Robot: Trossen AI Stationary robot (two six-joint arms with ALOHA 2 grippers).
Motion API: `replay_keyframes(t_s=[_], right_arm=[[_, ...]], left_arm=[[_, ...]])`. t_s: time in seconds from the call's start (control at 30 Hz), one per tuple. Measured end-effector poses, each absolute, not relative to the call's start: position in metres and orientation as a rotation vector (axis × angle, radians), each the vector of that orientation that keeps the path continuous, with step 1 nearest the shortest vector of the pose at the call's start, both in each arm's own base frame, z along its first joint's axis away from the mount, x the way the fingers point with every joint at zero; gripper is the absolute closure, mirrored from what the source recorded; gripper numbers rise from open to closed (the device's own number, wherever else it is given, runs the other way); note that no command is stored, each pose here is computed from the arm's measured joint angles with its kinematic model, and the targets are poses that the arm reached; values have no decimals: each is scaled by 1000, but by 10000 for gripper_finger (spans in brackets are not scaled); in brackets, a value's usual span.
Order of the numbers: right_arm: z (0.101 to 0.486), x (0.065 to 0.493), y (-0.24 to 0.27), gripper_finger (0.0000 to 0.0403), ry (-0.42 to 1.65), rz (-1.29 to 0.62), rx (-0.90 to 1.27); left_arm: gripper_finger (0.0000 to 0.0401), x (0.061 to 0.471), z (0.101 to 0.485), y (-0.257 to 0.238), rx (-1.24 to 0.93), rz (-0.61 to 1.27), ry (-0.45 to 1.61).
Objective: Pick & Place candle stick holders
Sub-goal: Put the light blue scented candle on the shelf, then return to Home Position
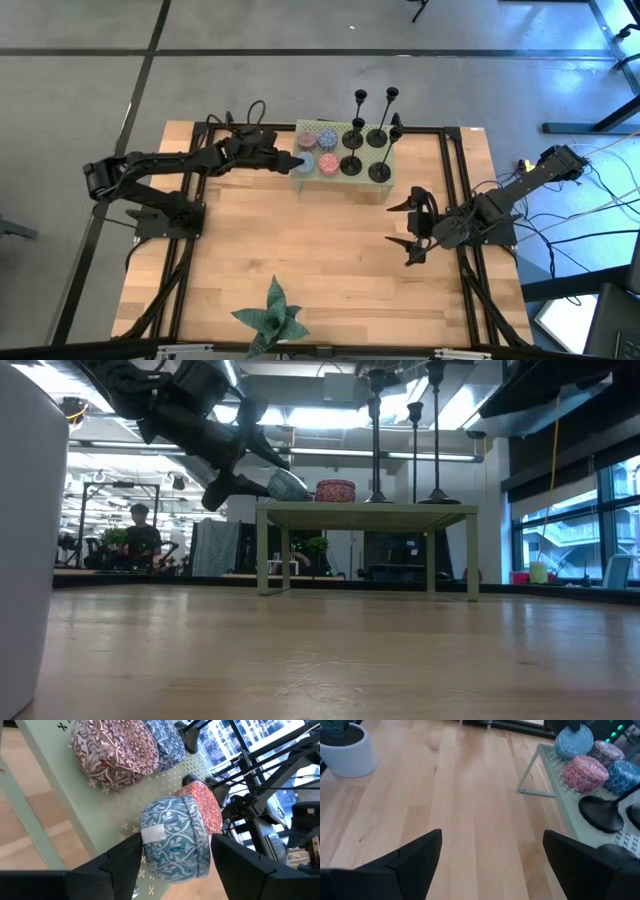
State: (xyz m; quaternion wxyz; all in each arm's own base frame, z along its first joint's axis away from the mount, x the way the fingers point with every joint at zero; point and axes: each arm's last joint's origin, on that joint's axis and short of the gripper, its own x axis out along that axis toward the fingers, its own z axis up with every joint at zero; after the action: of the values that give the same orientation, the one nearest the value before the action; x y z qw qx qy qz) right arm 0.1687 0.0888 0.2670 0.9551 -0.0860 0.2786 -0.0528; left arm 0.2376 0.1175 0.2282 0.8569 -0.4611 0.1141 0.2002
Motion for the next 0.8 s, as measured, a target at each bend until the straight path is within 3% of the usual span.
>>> replay_keyframes(t_s=[0.33, 0.8], right_arm=[[268, 170, 90, 52, 555, -79, -180], [268, 170, 90, 52, 556, -79, -182]], left_arm=[[168, 230, 222, 125, -942, 472, 307], [168, 231, 223, 123, -914, 375, 330]])
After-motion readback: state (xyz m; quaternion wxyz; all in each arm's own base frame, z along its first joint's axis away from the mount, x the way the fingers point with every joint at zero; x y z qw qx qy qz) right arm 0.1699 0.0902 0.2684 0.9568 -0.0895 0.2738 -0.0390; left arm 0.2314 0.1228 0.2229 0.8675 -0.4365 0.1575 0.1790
